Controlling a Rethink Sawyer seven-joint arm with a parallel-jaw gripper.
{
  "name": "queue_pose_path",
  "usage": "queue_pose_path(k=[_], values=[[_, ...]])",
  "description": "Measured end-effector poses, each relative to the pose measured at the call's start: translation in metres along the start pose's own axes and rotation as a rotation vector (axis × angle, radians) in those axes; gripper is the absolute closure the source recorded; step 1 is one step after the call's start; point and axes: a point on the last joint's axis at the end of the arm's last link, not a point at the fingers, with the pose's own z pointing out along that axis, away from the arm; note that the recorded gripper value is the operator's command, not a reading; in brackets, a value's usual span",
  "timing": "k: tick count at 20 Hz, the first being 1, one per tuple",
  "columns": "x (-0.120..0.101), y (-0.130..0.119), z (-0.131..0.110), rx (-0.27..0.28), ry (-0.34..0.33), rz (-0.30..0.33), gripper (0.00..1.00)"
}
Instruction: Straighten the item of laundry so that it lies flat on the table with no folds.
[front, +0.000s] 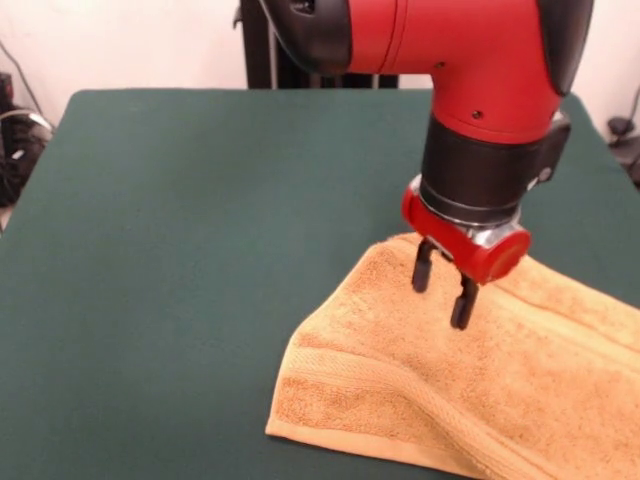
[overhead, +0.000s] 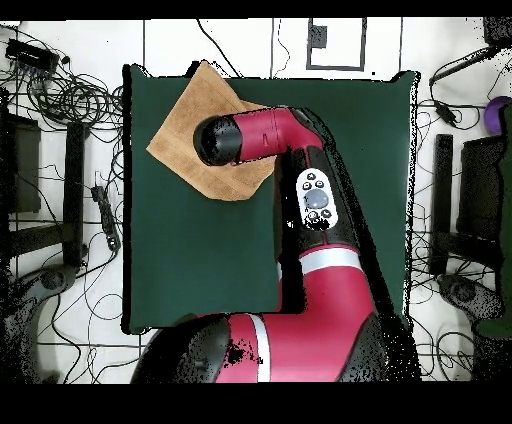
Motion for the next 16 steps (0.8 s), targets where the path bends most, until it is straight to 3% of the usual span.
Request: queue_pose_path(k=[5,16], values=[[0.014,-0.010,0.005,0.038,0.051,0.015,0.00],[0.028,-0.043,0.016,0.152,0.093,0.003,0.00]])
